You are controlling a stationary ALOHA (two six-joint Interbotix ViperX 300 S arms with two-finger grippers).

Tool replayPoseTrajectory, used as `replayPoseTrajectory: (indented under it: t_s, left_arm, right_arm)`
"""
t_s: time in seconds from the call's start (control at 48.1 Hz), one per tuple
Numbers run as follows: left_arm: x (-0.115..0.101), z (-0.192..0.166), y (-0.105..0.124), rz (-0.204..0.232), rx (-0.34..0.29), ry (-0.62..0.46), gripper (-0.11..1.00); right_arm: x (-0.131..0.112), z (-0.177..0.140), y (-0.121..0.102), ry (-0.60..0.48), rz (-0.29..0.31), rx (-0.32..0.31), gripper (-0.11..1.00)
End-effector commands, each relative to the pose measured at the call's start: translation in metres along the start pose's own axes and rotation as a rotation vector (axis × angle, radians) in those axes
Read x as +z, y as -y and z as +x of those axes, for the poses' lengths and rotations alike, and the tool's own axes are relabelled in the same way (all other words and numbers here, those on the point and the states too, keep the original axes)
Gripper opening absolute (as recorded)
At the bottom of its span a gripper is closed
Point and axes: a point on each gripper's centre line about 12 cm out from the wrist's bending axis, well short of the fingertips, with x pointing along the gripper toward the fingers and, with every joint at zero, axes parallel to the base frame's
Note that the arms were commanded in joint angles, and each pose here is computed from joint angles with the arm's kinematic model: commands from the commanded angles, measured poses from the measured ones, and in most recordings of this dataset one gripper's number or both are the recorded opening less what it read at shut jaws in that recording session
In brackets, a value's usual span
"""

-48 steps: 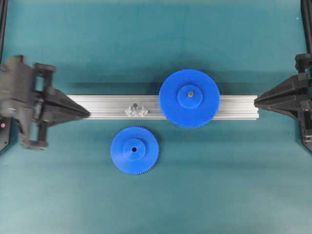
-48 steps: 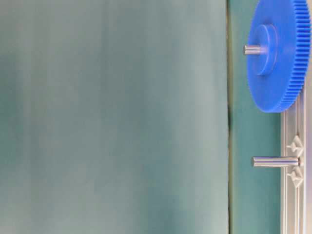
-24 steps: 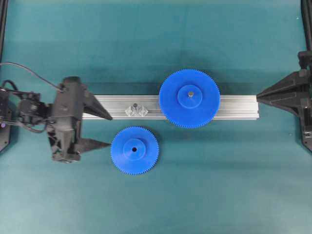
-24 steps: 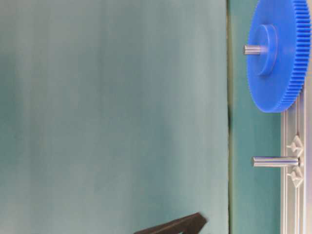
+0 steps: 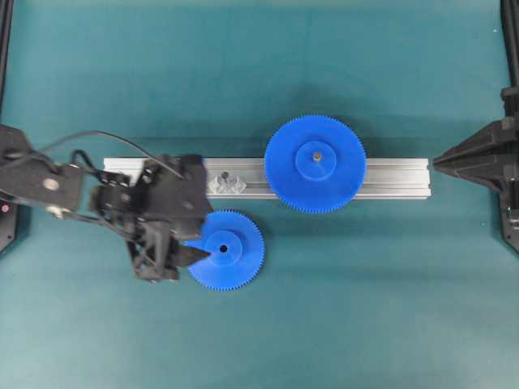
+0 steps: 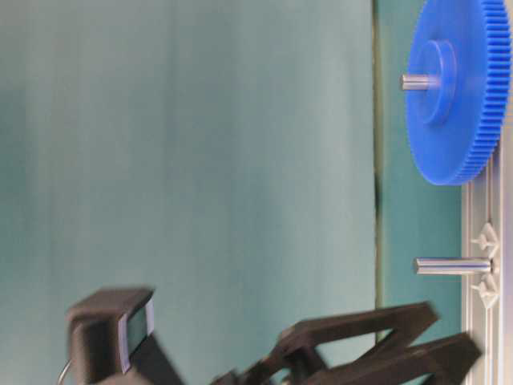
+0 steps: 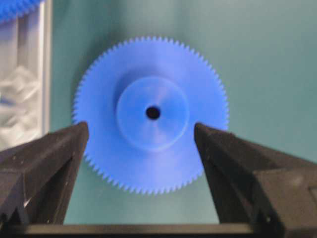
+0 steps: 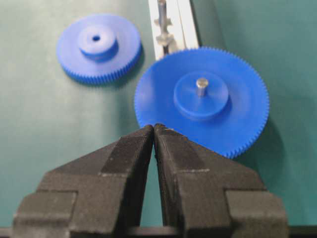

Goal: Insert the small gear onto the shaft.
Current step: 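Lower the left gripper over the gear hub and close on it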

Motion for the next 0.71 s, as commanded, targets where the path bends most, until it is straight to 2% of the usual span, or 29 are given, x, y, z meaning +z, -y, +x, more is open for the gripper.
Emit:
replayPoseTrajectory:
  t_s: [0.0, 0.125, 0.312, 0.686]
  left_arm:
    - [0.013, 0.006, 0.011, 0.019, -0.020, 0.000, 0.86]
    - [0.009, 0.023, 0.020, 0.036, -0.028, -0.072, 0.86]
    - [0.005, 0.043, 0.023, 0.036, -0.024, -0.142, 0.86]
    - [0.003, 0.050, 0.022, 0.031, -0.018, -0.166, 0.87]
  right_arm:
    - [0.003, 0.000, 0.000, 0.006, 0.011, -0.002, 0.21]
    - [-0.001, 0.001, 0.001, -0.003, 0.009, -0.004, 0.21]
    - [-0.003, 0.002, 0.002, -0.010, 0.013, -0.008, 0.21]
    - [-0.003, 0.001, 0.002, -0.008, 0.010, -0.008, 0.21]
